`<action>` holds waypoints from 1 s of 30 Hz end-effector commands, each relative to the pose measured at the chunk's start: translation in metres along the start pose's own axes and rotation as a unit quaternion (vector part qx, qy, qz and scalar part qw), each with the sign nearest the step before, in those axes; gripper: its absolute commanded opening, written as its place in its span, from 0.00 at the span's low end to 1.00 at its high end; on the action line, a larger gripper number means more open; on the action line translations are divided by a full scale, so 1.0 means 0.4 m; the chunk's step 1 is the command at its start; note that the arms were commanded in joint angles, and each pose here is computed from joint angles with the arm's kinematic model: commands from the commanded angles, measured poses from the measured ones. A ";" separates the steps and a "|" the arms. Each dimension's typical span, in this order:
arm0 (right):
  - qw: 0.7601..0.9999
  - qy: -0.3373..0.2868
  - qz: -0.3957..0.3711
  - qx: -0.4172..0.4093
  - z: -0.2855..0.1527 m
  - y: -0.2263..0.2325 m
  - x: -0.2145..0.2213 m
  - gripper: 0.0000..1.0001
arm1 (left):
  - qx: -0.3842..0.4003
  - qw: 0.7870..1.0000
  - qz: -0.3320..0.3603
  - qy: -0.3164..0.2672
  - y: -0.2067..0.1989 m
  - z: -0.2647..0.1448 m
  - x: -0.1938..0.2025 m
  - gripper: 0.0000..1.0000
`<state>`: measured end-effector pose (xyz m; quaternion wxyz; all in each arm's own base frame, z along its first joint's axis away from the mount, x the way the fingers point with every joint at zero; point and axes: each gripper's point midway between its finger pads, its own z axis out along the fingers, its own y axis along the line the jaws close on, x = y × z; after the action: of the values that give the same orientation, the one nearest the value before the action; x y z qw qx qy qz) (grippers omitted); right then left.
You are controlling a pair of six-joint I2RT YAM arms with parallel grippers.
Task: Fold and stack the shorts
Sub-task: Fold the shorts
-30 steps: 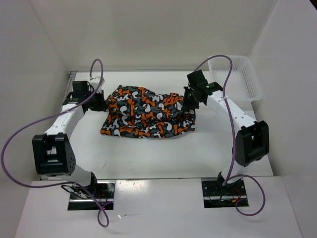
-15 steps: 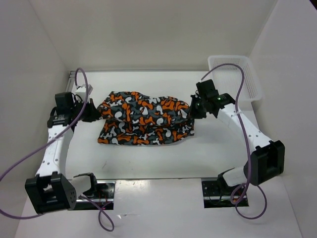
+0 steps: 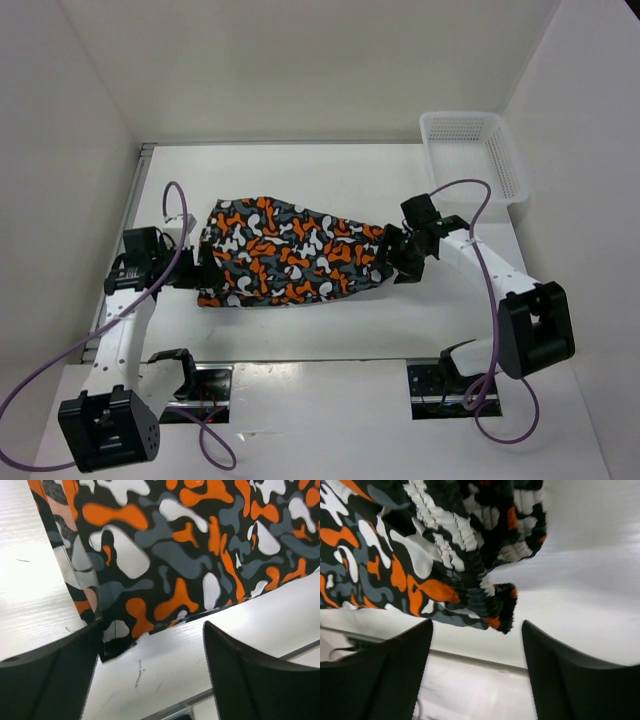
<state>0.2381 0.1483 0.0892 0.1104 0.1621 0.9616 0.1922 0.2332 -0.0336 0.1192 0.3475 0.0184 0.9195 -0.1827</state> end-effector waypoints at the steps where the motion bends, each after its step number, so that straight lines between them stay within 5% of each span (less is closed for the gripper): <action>1: 0.998 -0.064 0.007 -0.025 -0.024 0.052 -0.096 0.80 | -0.002 1.000 0.014 -0.025 -0.009 -0.028 -0.043 1.00; 5: 0.992 -0.123 -0.010 -0.039 -0.096 0.115 -0.185 0.88 | -0.020 0.995 0.046 -0.088 -0.013 -0.074 -0.169 0.98; 7: 0.989 -0.140 -0.018 -0.045 -0.108 0.142 -0.223 0.83 | -0.002 0.992 0.061 -0.112 -0.026 -0.074 -0.220 0.83; 8: 0.988 -0.147 -0.017 -0.042 -0.104 0.145 -0.238 0.75 | 0.006 0.991 0.064 -0.115 -0.021 -0.052 -0.243 0.70; 9: 0.989 -0.147 -0.014 -0.029 -0.078 0.135 -0.249 0.58 | 0.024 0.990 0.073 -0.114 -0.040 -0.040 -0.262 0.51; 10: 0.986 -0.163 -0.016 -0.032 -0.075 0.147 -0.277 0.42 | 0.041 0.991 0.077 -0.106 -0.052 -0.017 -0.262 0.44; 11: 0.986 -0.159 -0.017 -0.040 -0.067 0.158 -0.282 0.14 | 0.048 0.991 0.081 -0.099 -0.052 0.017 -0.276 0.37; 14: 0.986 -0.143 -0.027 -0.081 -0.030 0.205 -0.294 0.00 | 0.052 0.989 0.101 -0.094 -0.057 0.095 -0.289 0.28; 25: 0.997 -0.067 0.026 -0.008 0.212 0.059 -0.256 0.00 | 0.029 0.998 0.061 0.020 0.030 0.287 -0.134 0.26; 30: 0.989 -0.122 -0.003 -0.082 0.058 0.153 -0.284 0.28 | 0.027 0.997 0.066 0.018 0.019 0.277 -0.167 0.24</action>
<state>0.3459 0.1629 0.0416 0.1476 0.1950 0.9497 0.1955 0.3353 -0.0578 0.0603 0.3065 0.0791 0.9296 -0.1886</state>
